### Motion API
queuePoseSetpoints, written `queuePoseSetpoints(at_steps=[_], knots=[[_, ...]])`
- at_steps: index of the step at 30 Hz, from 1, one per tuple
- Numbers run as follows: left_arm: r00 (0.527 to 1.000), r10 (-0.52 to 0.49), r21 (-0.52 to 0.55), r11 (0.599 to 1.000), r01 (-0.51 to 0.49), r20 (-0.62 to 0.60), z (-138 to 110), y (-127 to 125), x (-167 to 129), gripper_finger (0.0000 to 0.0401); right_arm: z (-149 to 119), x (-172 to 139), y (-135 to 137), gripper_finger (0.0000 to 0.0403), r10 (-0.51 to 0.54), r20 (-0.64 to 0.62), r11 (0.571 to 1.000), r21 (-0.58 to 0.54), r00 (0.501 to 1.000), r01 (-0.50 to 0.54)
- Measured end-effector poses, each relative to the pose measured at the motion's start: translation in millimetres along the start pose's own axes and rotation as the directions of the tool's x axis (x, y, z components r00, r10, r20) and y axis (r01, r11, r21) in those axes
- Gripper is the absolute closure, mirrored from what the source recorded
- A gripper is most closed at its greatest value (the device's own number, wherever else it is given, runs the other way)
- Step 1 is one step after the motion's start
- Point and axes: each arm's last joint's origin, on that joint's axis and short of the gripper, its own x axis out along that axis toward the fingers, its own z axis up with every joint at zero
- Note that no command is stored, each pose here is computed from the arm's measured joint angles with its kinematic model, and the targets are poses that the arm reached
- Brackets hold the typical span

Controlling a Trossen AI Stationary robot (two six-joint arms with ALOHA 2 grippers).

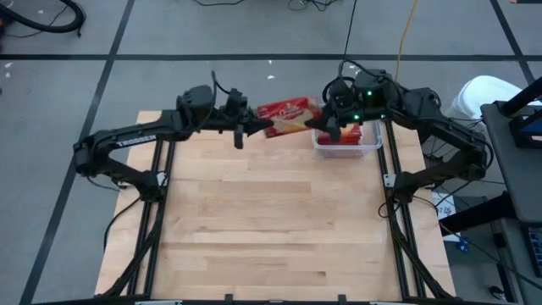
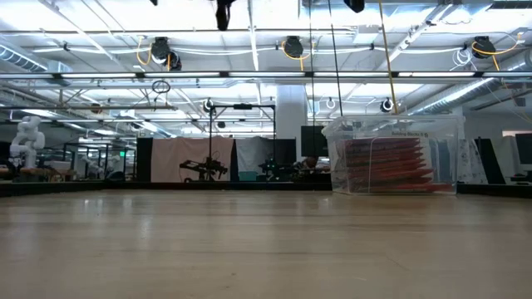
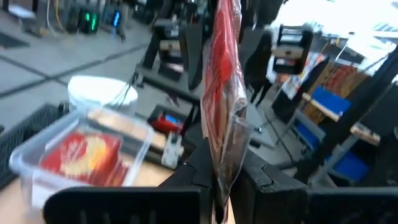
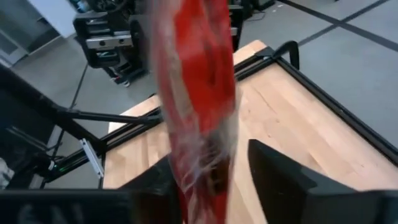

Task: Sort popcorn bags into baskets
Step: Put the popcorn bag into the transparent container

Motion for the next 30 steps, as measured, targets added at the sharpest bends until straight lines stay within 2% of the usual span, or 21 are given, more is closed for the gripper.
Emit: queuePoseSetpoints(at_steps=[8, 11, 14, 18, 24, 27, 30], knots=[[0.994, -0.030, 0.019, 0.999, 0.028, 0.101, -5.1, 15.5, 26.4, 0.0373, 10.1, -7.5, -23.5, 0.0358, 0.028, 0.026, 0.999, -0.041, 0.999, -0.027], [0.992, 0.034, 0.007, 0.999, -0.036, 0.125, -7.4, 22.2, 30.5, 0.0368, 11.9, -12.5, -35.0, 0.0389, -0.006, 0.029, 1.000, -0.015, 1.000, 0.007], [0.982, 0.137, 0.002, 0.990, -0.138, 0.133, -9.6, 26.0, 30.7, 0.0339, 10.8, -19.1, -46.6, 0.0390, -0.057, 0.011, 0.998, 0.028, 0.998, 0.057], [0.961, 0.240, -0.003, 0.970, -0.242, 0.136, -8.9, 32.2, 26.4, 0.0266, 8.1, -29.7, -58.4, 0.0374, -0.124, -0.011, 0.987, 0.099, 0.992, 0.124], [0.940, 0.340, -0.122, 0.933, -0.338, -0.003, -13.1, 43.3, 10.4, 0.0168, -1.4, -38.7, -70.8, 0.0384, -0.195, -0.103, 0.953, 0.215, 0.975, 0.213], [0.935, 0.349, -0.152, 0.923, -0.355, -0.062, -14.4, 43.1, 3.1, 0.0145, -6.9, -43.3, -74.1, 0.0387, -0.212, -0.153, 0.933, 0.261, 0.965, 0.246], [0.931, 0.344, -0.163, 0.918, -0.361, -0.124, -14.3, 39.6, -8.0, 0.0139, -11.6, -49.1, -75.4, 0.0386, -0.246, -0.188, 0.915, 0.280, 0.951, 0.292]])
